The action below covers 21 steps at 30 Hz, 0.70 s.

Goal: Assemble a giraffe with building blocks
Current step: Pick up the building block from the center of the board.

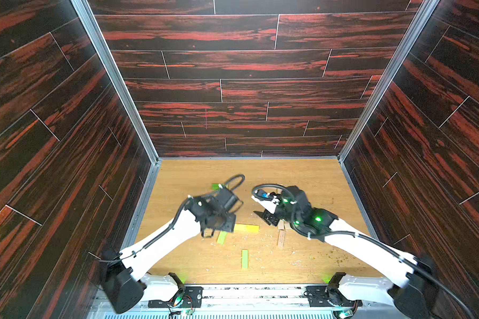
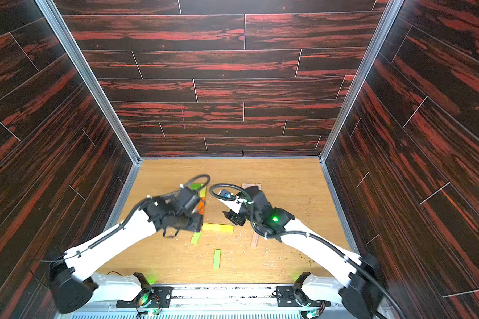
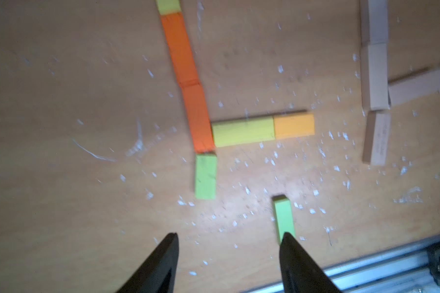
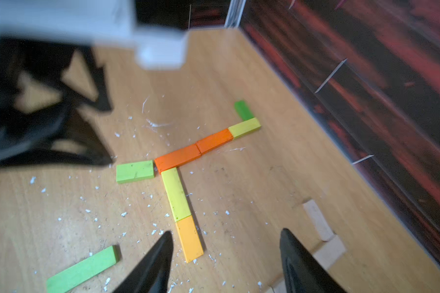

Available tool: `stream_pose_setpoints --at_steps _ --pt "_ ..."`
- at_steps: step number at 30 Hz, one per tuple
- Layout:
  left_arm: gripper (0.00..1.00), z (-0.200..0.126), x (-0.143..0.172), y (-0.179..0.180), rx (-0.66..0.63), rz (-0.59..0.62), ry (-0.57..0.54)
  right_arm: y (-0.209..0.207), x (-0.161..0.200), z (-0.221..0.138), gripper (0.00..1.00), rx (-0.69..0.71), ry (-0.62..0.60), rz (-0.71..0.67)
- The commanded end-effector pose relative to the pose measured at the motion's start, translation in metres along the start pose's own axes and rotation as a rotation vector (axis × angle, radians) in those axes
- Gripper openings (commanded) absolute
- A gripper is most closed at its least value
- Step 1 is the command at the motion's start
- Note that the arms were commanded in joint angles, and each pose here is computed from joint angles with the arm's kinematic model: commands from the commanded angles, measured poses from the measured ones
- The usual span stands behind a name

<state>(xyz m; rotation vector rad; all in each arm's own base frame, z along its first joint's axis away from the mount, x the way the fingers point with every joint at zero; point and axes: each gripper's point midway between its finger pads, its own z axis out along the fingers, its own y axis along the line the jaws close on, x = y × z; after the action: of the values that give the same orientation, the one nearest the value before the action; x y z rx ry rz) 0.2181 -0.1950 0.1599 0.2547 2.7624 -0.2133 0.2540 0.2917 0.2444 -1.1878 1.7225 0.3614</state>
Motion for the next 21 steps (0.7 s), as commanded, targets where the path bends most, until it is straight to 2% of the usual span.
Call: stream_pose_setpoints --at_steps 1,8,15,21 --pt "0.68 0.014 0.023 0.0 -0.027 -0.104 0.029 -0.002 -0.01 -0.023 0.67 0.015 -0.082 0.044" --pt "0.76 0.038 0.045 -0.033 0.014 -0.156 0.033 0.037 0.02 -0.049 0.65 -0.14 -0.086 0.139" --pt "0.77 0.078 0.075 -0.084 0.036 -0.138 0.119 0.04 0.041 -0.068 0.65 -0.104 -0.093 0.23" --pt "0.73 0.103 0.094 -0.091 -0.02 -0.13 0.199 0.037 0.041 -0.069 0.64 -0.085 -0.082 0.226"
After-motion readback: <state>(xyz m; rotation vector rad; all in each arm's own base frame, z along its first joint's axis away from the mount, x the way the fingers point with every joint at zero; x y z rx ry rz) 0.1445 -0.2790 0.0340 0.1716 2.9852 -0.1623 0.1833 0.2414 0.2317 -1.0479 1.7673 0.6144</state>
